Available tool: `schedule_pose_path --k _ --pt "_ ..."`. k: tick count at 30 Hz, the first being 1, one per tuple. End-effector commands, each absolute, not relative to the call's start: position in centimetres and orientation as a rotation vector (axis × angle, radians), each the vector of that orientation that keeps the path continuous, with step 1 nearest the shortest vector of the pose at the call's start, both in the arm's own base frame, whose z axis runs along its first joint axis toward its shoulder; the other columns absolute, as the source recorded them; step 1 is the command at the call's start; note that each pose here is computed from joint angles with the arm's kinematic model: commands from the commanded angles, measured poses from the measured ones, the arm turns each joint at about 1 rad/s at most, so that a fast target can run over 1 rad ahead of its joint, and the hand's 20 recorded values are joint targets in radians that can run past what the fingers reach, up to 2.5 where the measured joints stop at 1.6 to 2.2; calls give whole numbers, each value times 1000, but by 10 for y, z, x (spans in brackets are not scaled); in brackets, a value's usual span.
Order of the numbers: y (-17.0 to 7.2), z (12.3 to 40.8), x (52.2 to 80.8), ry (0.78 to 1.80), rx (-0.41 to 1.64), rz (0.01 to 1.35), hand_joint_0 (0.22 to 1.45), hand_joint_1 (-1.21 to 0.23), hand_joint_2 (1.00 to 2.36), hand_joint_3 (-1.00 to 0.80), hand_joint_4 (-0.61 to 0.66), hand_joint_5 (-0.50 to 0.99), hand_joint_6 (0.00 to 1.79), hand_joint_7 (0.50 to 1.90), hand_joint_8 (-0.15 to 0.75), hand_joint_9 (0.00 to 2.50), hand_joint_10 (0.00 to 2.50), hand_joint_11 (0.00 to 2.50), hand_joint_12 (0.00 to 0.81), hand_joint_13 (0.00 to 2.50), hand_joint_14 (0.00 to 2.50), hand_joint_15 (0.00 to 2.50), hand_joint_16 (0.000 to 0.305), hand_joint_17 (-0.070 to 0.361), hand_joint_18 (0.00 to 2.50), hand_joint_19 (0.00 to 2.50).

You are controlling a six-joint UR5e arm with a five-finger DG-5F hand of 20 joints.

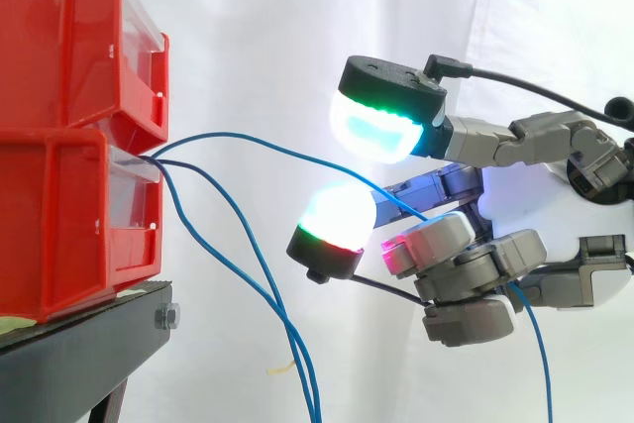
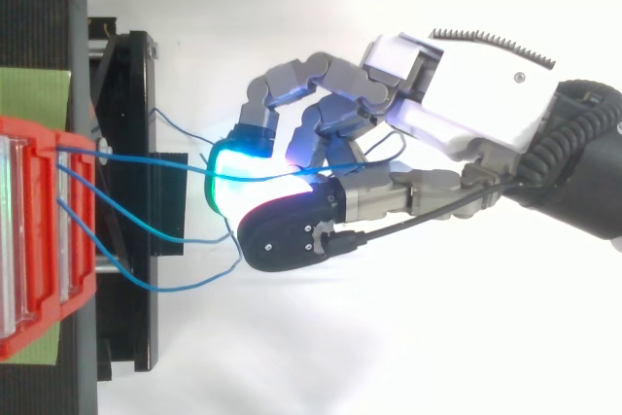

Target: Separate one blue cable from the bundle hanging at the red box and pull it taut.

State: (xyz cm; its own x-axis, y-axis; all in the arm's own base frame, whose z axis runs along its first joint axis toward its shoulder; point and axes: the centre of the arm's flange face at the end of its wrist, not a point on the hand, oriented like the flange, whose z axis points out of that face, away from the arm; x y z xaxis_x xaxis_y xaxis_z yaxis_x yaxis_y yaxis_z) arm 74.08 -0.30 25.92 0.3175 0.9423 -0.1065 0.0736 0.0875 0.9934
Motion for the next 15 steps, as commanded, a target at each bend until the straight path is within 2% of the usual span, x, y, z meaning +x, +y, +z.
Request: schedule_pose_path --k 1,7,15 --pt "-4 259 741 1051 1316 864 544 -616 1005 -450 215 -194 797 964 364 681 1108 1254 369 771 1918 1190 34 77 1126 1901" --pt "-9 258 739 1057 1322 838 556 -559 1004 -449 214 -190 794 977 357 700 1115 1251 370 765 2011 1203 33 75 1155 1943" --pt "-8 258 738 1057 1329 828 560 -564 1006 -440 216 -188 793 990 362 704 1133 1255 367 769 1977 1200 34 77 1151 1916"
